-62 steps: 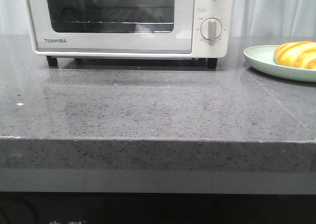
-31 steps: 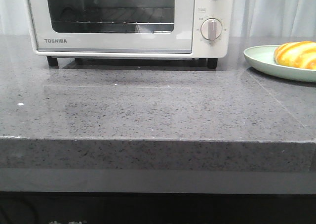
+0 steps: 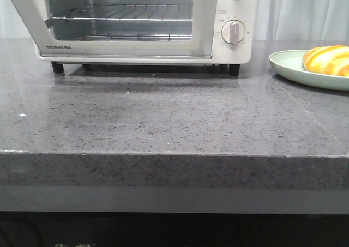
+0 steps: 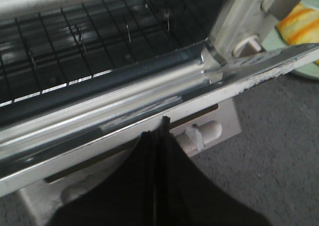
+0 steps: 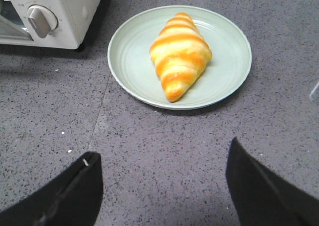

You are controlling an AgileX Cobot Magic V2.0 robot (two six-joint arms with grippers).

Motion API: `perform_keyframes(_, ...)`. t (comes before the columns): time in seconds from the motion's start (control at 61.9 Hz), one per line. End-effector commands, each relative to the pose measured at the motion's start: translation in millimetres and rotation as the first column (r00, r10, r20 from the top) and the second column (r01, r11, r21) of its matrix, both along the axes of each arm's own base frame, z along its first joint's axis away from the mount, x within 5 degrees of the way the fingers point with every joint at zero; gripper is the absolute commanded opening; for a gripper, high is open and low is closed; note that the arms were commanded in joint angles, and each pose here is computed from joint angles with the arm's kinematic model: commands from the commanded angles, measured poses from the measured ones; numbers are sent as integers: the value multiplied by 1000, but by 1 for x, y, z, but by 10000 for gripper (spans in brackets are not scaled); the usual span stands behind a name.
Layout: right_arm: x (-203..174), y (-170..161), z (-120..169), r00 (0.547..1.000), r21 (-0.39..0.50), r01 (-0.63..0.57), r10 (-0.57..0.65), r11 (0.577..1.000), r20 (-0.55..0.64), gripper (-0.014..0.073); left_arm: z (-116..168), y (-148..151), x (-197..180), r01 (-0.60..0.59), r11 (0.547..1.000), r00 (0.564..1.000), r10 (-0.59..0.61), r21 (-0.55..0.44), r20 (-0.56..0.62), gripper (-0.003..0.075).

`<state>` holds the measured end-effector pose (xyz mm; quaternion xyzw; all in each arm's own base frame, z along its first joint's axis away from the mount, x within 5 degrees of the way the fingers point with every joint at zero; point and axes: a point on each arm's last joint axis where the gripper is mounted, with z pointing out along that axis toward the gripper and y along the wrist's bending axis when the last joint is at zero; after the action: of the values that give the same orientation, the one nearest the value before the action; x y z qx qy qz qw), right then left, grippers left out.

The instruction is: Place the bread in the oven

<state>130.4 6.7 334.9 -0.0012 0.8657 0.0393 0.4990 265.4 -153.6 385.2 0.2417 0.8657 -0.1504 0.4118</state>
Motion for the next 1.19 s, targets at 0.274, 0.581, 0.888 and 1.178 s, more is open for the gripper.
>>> perform_keyframes(0.274,2,-1,14,997,-15,8,-7,1000,71,540,42,44,-73,-36,999,994,39,-31,103,-18)
perform_keyframes(0.581,1,-1,11,999,-16,5,-4,1000,44,540,21,89,-135,-127,992,973,130,-23,193,-18)
perform_keyframes(0.888,0,-1,9,1000,-16,2,-2,1000,18,540,3,111,-177,-124,990,962,135,-63,237,-18)
perform_keyframes(1.178,10,-1,26,1000,14,19,-19,1000,7,540,2,113,-180,-124,990,961,136,-65,241,-18)
